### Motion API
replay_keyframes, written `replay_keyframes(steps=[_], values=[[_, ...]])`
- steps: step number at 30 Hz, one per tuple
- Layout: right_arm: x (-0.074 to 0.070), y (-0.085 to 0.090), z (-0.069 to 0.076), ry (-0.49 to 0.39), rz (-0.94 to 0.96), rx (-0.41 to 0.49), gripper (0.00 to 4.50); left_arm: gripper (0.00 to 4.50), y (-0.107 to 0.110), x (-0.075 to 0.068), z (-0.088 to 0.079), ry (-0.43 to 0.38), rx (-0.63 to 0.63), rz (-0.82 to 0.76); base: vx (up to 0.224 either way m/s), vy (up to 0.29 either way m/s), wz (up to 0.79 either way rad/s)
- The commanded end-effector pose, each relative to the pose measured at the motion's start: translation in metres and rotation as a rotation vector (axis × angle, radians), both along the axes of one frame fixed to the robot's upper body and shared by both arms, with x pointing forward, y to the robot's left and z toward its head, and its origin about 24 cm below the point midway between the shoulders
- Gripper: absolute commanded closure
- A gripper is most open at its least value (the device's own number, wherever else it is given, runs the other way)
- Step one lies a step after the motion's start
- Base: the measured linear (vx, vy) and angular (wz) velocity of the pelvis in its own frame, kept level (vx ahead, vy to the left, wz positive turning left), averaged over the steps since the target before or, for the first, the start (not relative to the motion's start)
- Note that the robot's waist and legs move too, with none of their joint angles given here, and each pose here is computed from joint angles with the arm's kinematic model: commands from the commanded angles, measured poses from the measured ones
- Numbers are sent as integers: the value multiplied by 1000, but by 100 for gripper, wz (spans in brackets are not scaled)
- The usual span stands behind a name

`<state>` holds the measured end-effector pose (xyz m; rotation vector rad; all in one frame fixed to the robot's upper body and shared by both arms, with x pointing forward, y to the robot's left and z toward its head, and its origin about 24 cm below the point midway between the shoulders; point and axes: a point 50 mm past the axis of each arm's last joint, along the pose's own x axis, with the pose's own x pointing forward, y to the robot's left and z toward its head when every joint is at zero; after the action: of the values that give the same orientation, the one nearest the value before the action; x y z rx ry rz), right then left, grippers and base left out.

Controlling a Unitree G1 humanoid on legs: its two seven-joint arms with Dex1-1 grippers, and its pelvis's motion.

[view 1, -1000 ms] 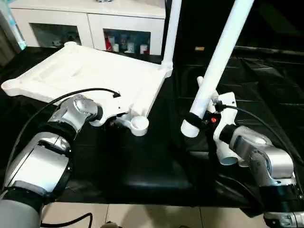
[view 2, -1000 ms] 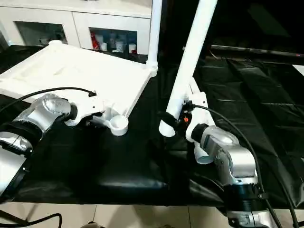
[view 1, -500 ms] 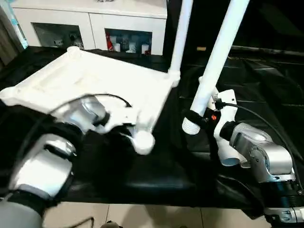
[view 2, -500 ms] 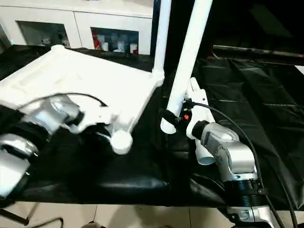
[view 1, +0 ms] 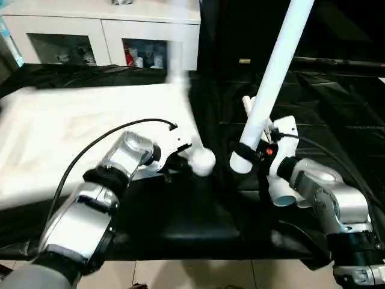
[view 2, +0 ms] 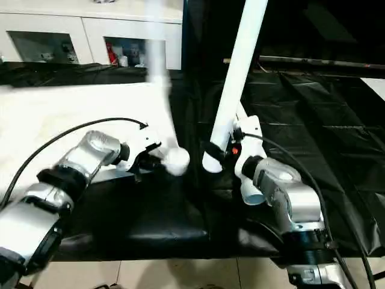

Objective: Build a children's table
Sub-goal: Rotate table base

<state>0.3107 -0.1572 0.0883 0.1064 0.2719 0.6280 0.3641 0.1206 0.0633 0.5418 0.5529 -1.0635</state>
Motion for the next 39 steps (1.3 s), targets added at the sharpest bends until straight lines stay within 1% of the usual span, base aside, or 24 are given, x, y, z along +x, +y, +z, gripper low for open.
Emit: replay_keyframes(steps=[1,3,7,8,9,10,11,13,15,16,17,22,23,26,27,28,30,32,33,35,36,37,38,39], values=[[1,-1,6,-34,-13,1,257,446,6,-6,-11,-77,22,-17,0,0,0],[1,-1,6,-32,-13,1,257,449,7,-8,-11,-124,14,-54,0,0,0],[1,0,5,-31,-11,-1,257,450,13,-10,-8,-168,8,-83,0,0,0],[1,0,5,-32,-11,-1,257,401,14,-10,-7,-175,-2,-84,0,0,0],[1,0,6,-32,-12,-2,257,401,16,-8,-2,-214,-35,-86,0,0,0],[1,0,6,-33,-12,-3,257,389,17,-7,0,-224,-49,-80,0,0,0],[1,0,6,-33,-12,-3,257,389,19,-7,1,-231,-60,-83,0,0,0],[2,0,6,-33,-13,-3,257,356,20,-6,2,-233,-68,-89,0,0,0],[1,0,6,-32,-12,-4,257,347,23,-5,6,-246,-77,-75,0,0,0],[1,0,6,-32,-13,-5,257,322,24,-5,7,-243,-89,-72,0,0,0],[1,0,6,-32,-13,-5,257,322,24,-5,7,-243,-89,-72,0,0,0],[1,-2,6,-33,-18,-5,257,304,26,-4,17,-174,-247,-32,0,0,0],[1,-3,8,-38,-25,-1,257,304,29,-3,24,-183,-319,-2,0,0,0],[-1,-3,11,-48,-33,5,257,302,35,-3,32,-211,-400,48,0,0,0],[-2,-4,14,-59,-43,6,257,302,40,-4,39,-240,-456,99,0,0,0],[-3,-3,17,-71,-50,7,257,302,45,-3,46,-304,-507,161,0,0,0],[-5,-3,19,-80,-55,6,257,302,50,-1,53,-377,-543,228,0,0,0],[-6,-4,21,-92,-66,0,257,302,54,1,58,-424,-570,303,0,0,0],[-4,-9,28,-157,-181,-30,257,302,67,-1,64,-557,-591,504,0,0,0],[-2,-12,33,-218,-258,-52,257,302,71,-7,61,-586,-576,603,0,0,0],[-3,-11,31,-241,-261,-77,257,302,67,-15,57,-616,-571,626,0,0,0],[-4,-11,31,-242,-261,-80,257,302,66,-16,56,-621,-571,629,0,0,0],[-8,-10,28,-252,-259,-103,257,302,60,-29,53,-670,-574,665,0,0,0],[-10,-7,24,-241,-251,-89,257,302,56,-32,45,-620,-560,721,0,0,0]])
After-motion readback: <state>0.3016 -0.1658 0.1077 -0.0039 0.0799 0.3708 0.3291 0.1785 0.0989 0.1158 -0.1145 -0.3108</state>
